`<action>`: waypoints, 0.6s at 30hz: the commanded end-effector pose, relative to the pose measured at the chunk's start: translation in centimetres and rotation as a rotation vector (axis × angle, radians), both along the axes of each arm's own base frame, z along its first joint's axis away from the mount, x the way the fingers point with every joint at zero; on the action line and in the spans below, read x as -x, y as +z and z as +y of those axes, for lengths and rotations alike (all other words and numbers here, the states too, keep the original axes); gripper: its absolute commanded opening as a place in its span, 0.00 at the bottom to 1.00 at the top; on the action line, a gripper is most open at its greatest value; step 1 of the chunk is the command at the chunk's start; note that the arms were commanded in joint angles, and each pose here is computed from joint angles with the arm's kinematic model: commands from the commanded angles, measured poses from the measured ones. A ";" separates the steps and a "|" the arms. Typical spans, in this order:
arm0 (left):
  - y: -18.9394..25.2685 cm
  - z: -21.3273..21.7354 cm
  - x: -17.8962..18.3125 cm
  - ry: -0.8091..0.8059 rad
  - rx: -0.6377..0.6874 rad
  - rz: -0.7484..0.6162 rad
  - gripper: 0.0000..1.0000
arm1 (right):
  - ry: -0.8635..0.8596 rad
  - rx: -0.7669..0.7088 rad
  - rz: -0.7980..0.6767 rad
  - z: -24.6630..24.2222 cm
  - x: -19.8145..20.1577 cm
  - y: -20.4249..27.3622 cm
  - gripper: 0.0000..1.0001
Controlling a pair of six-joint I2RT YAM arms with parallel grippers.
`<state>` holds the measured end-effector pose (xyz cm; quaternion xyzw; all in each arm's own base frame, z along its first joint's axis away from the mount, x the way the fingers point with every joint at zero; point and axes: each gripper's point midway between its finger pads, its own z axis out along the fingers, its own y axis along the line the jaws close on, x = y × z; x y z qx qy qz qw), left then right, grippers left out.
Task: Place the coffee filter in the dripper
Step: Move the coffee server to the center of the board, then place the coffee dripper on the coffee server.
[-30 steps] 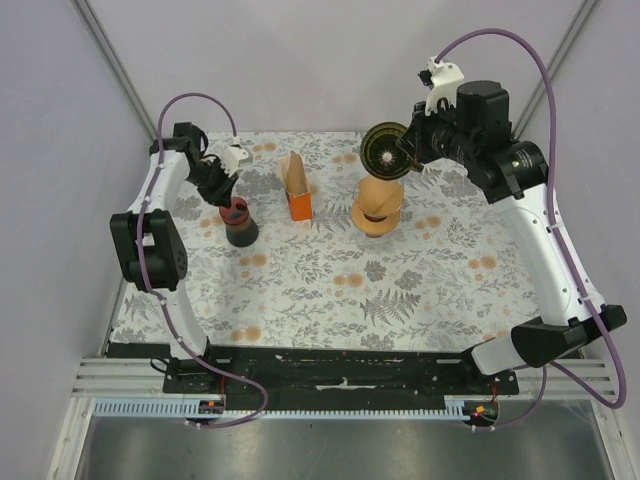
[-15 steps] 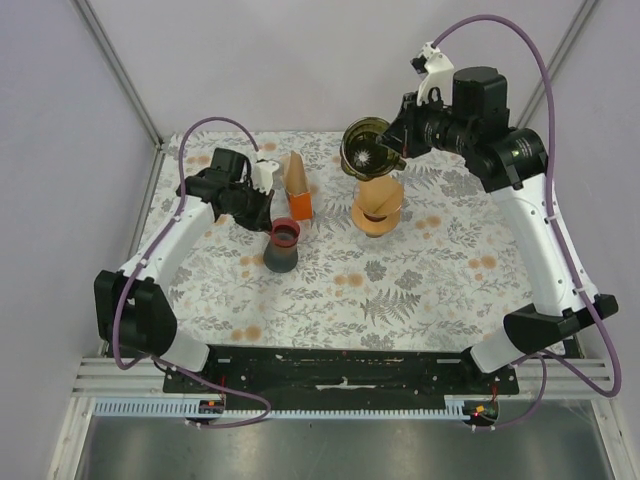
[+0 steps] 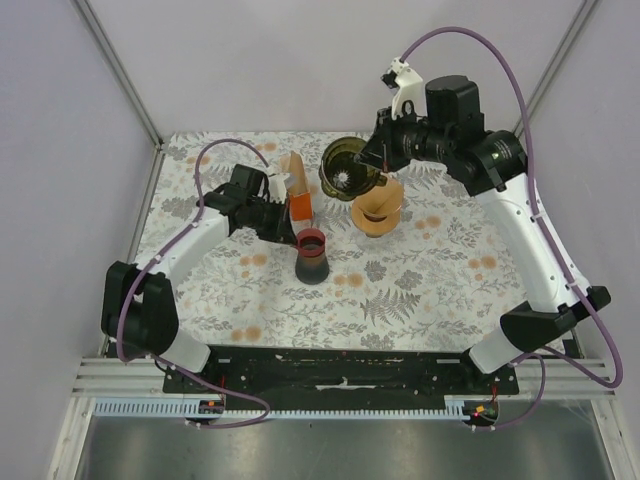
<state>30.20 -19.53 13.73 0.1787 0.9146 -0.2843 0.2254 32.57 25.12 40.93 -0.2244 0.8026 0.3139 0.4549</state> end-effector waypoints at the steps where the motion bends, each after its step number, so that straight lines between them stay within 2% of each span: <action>1: 0.9 -2.7 1.3 -0.079 0.119 -0.013 0.02 | 0.118 -0.046 -0.030 3.0 1.7 1.3 0.00; 5: 0.9 -2.2 1.5 -0.143 0.077 -0.058 0.02 | 0.192 -0.032 0.024 4.9 2.5 -0.6 0.00; 6: 1.2 -2.2 1.7 -0.162 0.080 -0.060 0.06 | 0.207 -0.020 0.045 5.4 2.7 -1.4 0.00; 9: 1.7 -2.2 2.1 -0.205 0.080 -0.073 0.32 | 0.239 0.017 0.077 6.2 3.0 -3.2 0.00; 12: 2.3 -2.2 2.3 -0.219 0.080 -0.079 0.50 | 0.252 0.037 0.098 6.3 3.2 -4.4 0.00; 14: 2.9 -2.1 2.2 -0.219 0.078 -0.078 0.59 | 0.256 0.045 0.109 6.2 3.3 -4.9 0.00; 18: 5.8 -0.8 0.9 -0.182 0.038 -0.118 0.63 | 0.264 0.080 0.173 6.4 3.9 -7.4 0.00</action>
